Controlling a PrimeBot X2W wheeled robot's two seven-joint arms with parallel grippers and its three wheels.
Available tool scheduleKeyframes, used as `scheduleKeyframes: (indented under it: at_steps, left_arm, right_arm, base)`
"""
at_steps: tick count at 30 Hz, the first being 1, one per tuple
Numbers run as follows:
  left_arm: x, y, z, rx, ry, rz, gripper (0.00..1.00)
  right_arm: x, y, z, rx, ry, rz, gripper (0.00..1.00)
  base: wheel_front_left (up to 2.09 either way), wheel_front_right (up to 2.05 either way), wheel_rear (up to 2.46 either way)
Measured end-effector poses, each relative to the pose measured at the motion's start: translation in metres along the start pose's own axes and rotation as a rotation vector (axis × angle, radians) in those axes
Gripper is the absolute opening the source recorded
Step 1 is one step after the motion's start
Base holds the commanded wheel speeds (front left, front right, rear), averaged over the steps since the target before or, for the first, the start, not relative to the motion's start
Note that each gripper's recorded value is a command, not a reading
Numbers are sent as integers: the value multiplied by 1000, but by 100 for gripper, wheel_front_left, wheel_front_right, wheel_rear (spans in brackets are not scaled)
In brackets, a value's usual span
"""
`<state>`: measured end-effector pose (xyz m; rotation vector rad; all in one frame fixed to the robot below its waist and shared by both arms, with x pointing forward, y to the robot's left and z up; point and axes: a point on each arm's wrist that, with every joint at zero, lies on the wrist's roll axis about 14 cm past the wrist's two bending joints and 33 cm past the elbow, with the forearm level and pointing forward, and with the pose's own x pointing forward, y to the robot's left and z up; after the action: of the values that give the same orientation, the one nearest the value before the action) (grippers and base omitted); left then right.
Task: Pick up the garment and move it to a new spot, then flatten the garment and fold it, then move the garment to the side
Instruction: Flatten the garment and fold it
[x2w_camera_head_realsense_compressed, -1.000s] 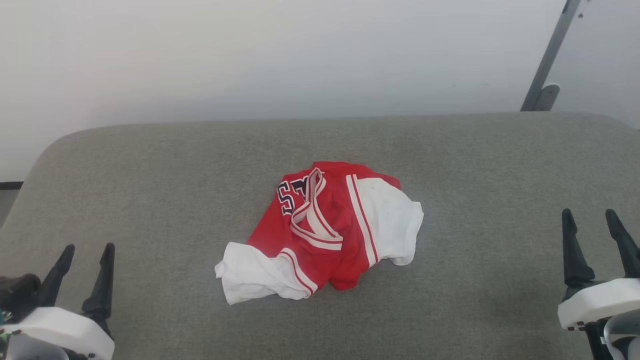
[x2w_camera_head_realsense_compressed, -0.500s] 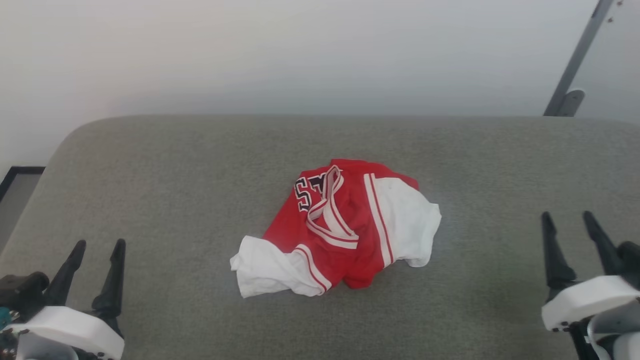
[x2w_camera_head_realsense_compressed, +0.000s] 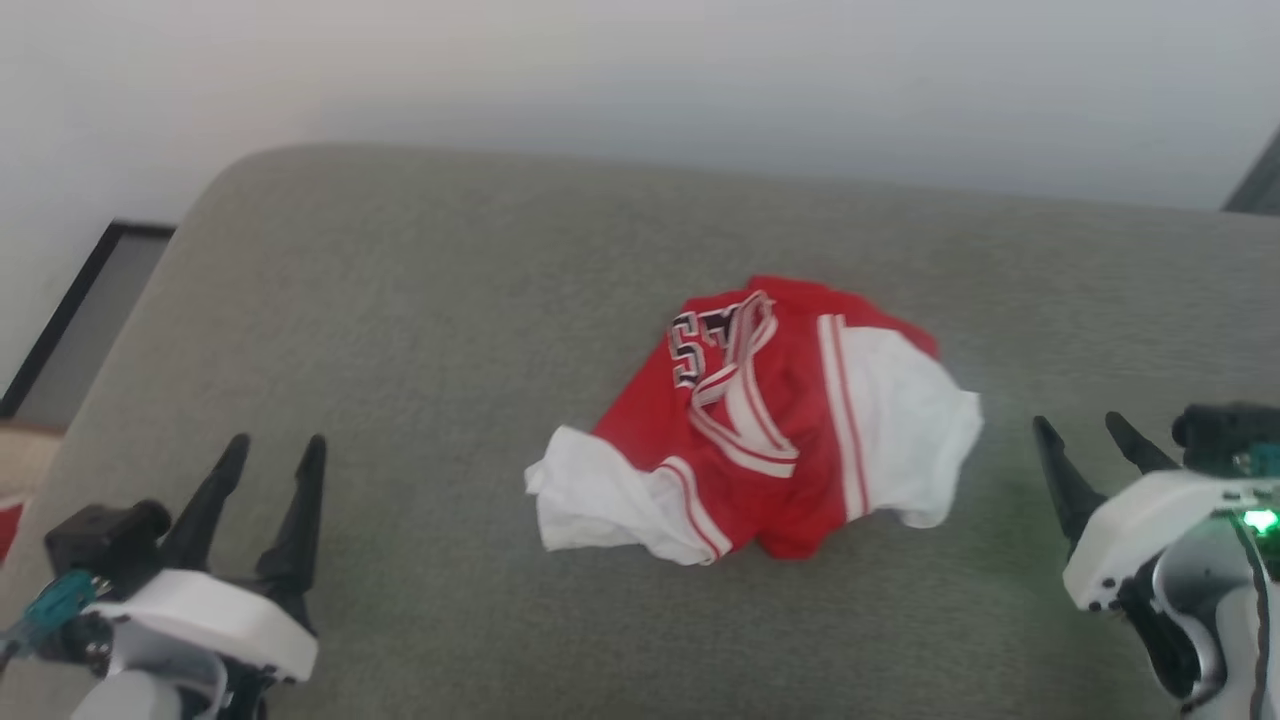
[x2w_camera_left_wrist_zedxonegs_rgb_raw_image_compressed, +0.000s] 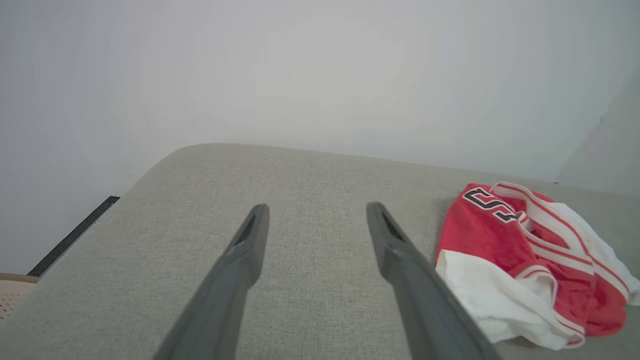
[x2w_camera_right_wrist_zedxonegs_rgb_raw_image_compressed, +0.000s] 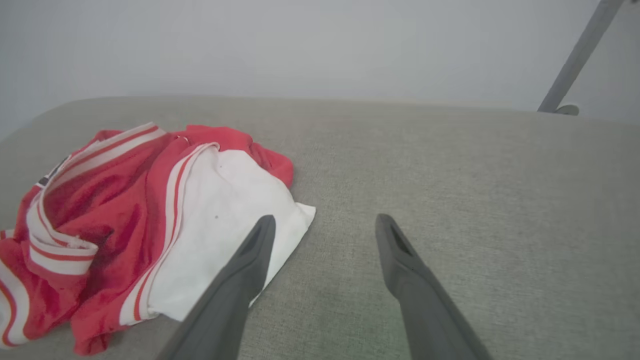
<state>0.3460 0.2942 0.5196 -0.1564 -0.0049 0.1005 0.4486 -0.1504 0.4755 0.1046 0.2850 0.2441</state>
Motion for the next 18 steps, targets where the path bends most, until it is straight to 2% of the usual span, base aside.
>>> scheduleKeyframes:
  at_steps: [6, 7, 12, 17, 18]
  left_arm:
    - [5, 5, -9, -4, 23, 21, 100]
    - [5, 5, -9, -4, 23, 21, 100]
    - [9, 8, -17, -7, 44, 34, 100]
    - [13, 12, -26, -8, 66, 53, 100]
    - [13, 13, -28, -10, 71, 57, 100]
  right_arm:
    - [33, 16, -37, -31, 211, 67, 100]
    - [33, 16, -37, -31, 211, 67, 100]
    - [49, 26, -76, -77, 413, 115, 100]
    - [61, 35, -99, -115, 566, 158, 100]
    - [62, 37, -102, -124, 594, 164, 82]
  base:
    - [0, 0, 0]
    - [0, 0, 0]
    - [0, 0, 0]
    - [0, 0, 0]
    - [0, 0, 0]
